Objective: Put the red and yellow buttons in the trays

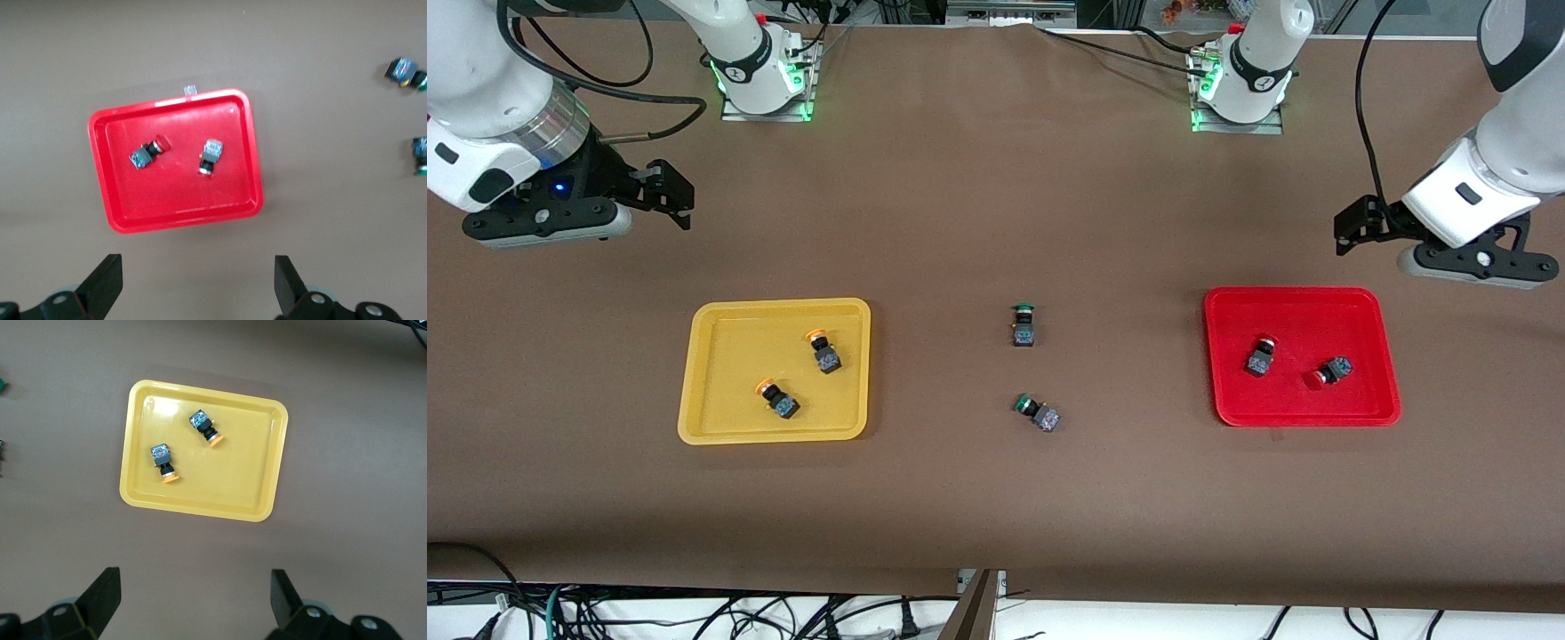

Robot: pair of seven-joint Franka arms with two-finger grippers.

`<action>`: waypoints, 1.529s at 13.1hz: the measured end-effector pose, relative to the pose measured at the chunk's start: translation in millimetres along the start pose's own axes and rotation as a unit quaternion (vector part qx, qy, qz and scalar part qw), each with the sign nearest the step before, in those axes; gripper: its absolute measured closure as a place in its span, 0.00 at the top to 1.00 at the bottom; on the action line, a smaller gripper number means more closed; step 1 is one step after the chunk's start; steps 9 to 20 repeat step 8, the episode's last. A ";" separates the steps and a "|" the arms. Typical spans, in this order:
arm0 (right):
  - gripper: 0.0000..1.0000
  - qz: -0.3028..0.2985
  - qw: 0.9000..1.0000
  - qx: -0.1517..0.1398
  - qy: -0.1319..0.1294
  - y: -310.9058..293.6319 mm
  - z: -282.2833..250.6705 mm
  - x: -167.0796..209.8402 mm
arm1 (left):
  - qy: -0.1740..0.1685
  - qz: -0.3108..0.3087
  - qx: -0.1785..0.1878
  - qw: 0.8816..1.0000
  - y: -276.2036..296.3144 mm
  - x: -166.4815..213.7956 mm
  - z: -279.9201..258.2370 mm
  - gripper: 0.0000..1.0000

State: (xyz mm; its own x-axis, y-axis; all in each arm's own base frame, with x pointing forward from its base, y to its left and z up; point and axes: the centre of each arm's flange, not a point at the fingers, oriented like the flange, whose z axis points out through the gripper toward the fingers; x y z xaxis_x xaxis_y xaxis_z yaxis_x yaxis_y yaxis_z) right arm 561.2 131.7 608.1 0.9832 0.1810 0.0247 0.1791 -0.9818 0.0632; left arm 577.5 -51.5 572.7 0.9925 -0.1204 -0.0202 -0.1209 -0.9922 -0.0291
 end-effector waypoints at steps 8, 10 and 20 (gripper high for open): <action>1.00 0.001 1.000 0.000 -0.006 0.6 6.7 3.0 | 0.004 -0.036 -0.005 0.999 -33.8 -32.4 9.1 1.00; 1.00 0.001 1.000 0.000 -0.006 0.6 6.7 3.0 | 0.004 -0.036 -0.005 0.999 -33.8 -32.4 9.1 1.00; 1.00 0.001 1.000 0.000 -0.006 0.6 6.7 3.0 | 0.004 -0.036 -0.005 0.999 -33.8 -32.4 9.1 1.00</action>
